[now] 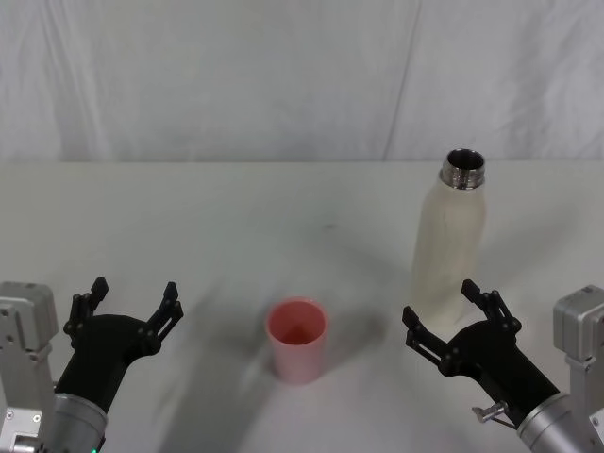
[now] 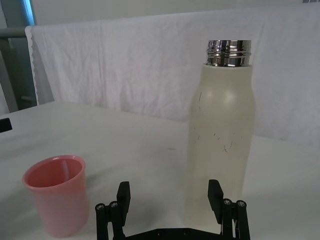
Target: Grasp the thermos with one hand and pour water into the cup lid.
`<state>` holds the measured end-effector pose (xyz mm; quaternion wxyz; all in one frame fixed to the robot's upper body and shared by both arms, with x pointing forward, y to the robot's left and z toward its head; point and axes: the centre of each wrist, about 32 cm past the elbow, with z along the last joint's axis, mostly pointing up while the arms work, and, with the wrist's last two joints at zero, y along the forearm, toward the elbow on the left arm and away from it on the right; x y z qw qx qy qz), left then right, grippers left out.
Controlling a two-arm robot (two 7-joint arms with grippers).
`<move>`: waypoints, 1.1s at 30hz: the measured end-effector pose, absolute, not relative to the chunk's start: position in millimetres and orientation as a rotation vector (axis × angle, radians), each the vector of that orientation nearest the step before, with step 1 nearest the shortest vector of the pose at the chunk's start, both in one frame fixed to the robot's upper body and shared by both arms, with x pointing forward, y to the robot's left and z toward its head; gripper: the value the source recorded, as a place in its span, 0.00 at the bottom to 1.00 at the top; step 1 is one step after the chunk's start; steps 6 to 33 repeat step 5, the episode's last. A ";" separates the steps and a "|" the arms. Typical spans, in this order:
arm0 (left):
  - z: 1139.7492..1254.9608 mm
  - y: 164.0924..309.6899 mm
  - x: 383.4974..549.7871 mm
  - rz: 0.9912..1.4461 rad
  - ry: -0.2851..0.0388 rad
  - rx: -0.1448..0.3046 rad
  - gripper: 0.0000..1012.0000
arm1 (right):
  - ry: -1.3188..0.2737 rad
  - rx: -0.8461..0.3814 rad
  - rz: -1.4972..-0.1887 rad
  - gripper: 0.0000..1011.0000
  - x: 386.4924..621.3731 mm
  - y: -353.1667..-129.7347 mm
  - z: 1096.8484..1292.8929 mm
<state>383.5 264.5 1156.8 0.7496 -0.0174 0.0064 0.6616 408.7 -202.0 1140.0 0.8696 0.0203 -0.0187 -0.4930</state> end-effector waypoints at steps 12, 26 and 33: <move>1156.8 264.5 383.5 1.446 0.014 -0.038 0.99 | -0.039 0.042 -1.031 0.99 408.7 -202.0 1140.0; 1156.8 264.5 383.5 1.446 0.014 -0.038 0.99 | -0.039 0.042 -1.031 0.99 408.7 -202.0 1140.0; 1156.8 264.5 383.5 1.446 0.014 -0.038 0.99 | -0.039 0.042 -1.031 0.99 408.7 -202.0 1140.0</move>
